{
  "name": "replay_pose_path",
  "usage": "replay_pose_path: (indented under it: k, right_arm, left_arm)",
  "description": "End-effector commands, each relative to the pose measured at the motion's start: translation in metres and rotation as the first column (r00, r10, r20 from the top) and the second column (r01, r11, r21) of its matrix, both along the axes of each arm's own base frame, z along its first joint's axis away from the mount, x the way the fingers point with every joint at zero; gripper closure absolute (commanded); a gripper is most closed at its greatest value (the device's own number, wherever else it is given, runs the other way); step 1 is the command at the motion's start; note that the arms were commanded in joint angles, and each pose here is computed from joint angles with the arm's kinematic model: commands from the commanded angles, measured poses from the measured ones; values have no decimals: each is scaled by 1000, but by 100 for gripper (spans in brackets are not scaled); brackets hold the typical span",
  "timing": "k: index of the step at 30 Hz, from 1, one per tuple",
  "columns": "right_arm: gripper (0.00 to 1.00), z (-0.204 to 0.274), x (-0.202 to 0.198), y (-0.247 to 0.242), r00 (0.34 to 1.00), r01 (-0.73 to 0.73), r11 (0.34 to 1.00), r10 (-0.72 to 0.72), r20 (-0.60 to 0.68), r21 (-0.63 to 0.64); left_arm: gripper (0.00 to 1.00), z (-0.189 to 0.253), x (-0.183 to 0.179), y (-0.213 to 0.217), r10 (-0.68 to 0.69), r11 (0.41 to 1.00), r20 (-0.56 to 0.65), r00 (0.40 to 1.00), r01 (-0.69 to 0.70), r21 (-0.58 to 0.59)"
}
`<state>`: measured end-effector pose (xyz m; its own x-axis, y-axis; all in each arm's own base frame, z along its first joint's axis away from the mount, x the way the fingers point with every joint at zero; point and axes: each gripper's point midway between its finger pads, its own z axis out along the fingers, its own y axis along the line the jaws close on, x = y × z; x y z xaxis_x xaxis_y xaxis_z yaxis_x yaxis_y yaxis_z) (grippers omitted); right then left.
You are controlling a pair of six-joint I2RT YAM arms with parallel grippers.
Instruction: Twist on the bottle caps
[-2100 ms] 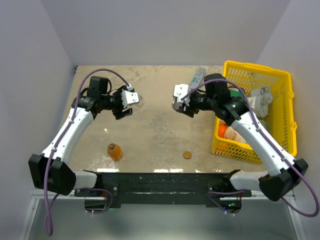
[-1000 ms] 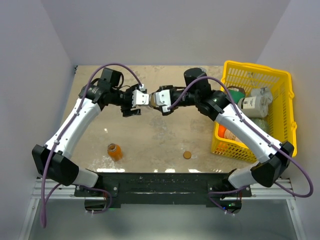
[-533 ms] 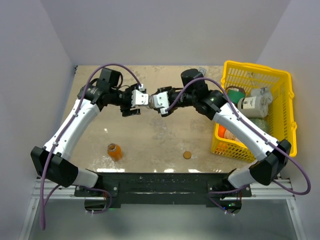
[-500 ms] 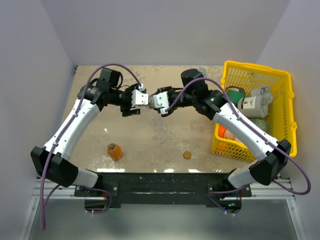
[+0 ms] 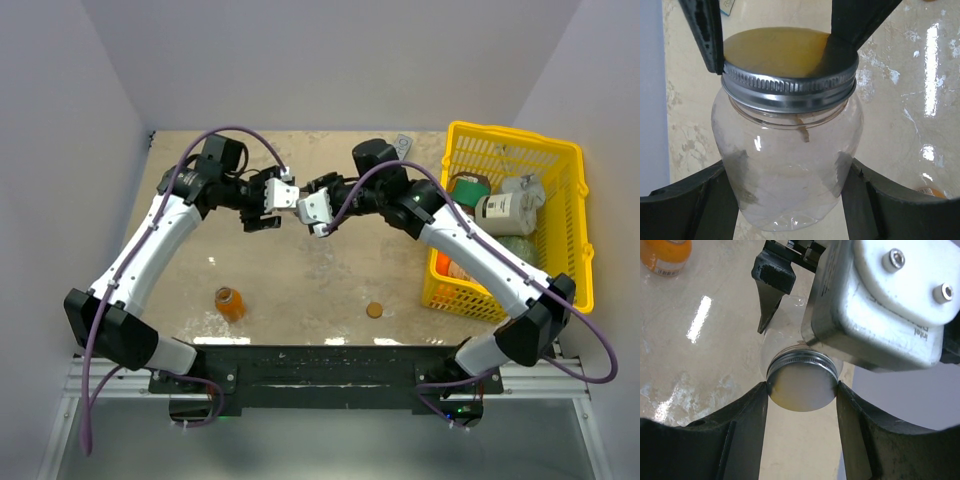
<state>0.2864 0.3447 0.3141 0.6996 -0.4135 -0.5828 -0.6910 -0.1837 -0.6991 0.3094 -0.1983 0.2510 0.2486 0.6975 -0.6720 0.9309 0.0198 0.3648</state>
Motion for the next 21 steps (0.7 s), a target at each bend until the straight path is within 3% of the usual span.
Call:
replay_pose_path:
  k: [1, 6, 11, 16, 21]
  right_arm:
    - [64, 8, 3, 5, 999, -2, 1000, 3, 32, -20]
    - [64, 3, 5, 9, 1000, 12, 999, -13, -14, -33]
    - [65, -9, 10, 16, 987, 76, 997, -77, -139, -11]
    - [67, -10, 24, 21, 924, 223, 973, -189, -332, 65]
    - [69, -25, 34, 26, 851, 320, 946, -263, -454, 52]
  left_arm:
    - [100, 22, 3, -11, -27, 999, 64, 998, 29, -27]
    - [100, 33, 6, -15, -32, 997, 108, 994, 38, -61]
    - [100, 44, 6, -17, -16, 994, 177, 984, 34, -104]
    - [100, 54, 7, -17, 29, 987, 213, 977, 6, -161]
    - [100, 67, 15, -15, 75, 982, 273, 959, -23, -187]
